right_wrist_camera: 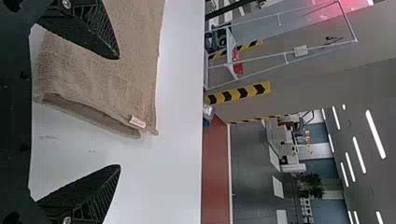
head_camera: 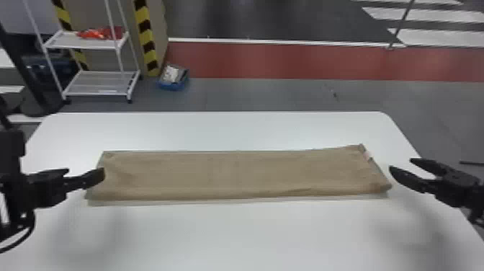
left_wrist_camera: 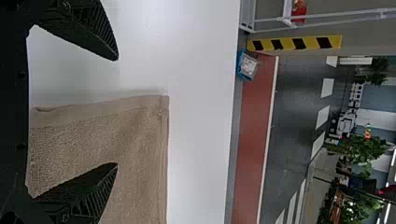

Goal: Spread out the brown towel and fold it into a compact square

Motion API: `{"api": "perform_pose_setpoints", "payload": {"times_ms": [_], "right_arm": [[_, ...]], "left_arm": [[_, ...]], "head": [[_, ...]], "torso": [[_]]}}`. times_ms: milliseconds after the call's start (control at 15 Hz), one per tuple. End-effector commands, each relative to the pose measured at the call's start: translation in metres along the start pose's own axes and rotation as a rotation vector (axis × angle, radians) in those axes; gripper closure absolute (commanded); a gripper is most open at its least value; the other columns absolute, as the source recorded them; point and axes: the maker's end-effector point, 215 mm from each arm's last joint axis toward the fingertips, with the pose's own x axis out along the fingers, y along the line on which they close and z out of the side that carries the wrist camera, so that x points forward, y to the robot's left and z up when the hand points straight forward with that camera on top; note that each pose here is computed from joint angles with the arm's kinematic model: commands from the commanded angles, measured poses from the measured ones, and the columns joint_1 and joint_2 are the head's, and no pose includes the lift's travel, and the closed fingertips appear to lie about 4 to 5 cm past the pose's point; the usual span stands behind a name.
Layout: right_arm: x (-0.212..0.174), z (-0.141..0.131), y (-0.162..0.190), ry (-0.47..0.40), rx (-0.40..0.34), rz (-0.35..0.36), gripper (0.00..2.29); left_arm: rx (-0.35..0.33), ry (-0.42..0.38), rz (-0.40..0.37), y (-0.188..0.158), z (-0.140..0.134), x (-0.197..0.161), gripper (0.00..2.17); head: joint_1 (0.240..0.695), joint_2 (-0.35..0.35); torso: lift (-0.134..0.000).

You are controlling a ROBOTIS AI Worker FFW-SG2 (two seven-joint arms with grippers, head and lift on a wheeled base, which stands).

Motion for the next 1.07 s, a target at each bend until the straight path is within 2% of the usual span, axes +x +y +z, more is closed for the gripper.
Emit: {"api": "perform_pose_setpoints", "payload": {"times_ms": [0, 133, 400, 600, 733, 867, 1000], "right_arm": [[-0.006, -0.008, 0.01, 0.006, -0.01, 0.013, 0.07], [-0.009, 0.005, 0.029, -0.027, -0.034, 0.035, 0.07], [-0.013, 0.019, 0.04, -0.05, -0.031, 0.056, 0.07], [-0.019, 0.02, 0.038, -0.054, -0.029, 0.055, 0.07], [-0.02, 0.02, 0.039, -0.064, -0.013, 0.058, 0.07], [-0.02, 0.02, 0.04, -0.062, -0.006, 0.06, 0.07], [-0.017, 0.022, 0.044, -0.059, -0.005, 0.068, 0.07]], "left_arm": [[-0.015, 0.025, -0.037, -0.016, -0.005, 0.011, 0.1], [-0.016, 0.045, -0.058, -0.029, -0.012, 0.018, 0.16], [-0.016, 0.099, -0.028, -0.024, -0.031, 0.022, 0.37], [-0.026, 0.126, -0.027, -0.024, -0.038, 0.022, 0.81], [-0.017, 0.142, -0.009, -0.022, -0.042, 0.022, 1.28], [-0.017, 0.151, -0.012, -0.023, -0.042, 0.019, 1.43], [-0.012, 0.122, -0.01, -0.026, -0.028, 0.016, 1.43]], "head": [[0.695, -0.076], [0.695, -0.089], [0.695, -0.091], [0.695, -0.083], [0.695, -0.087], [0.695, -0.088], [0.695, -0.088]], "torso": [[-0.119], [-0.119], [-0.119], [-0.119], [-0.119], [-0.119], [-0.119]]}}
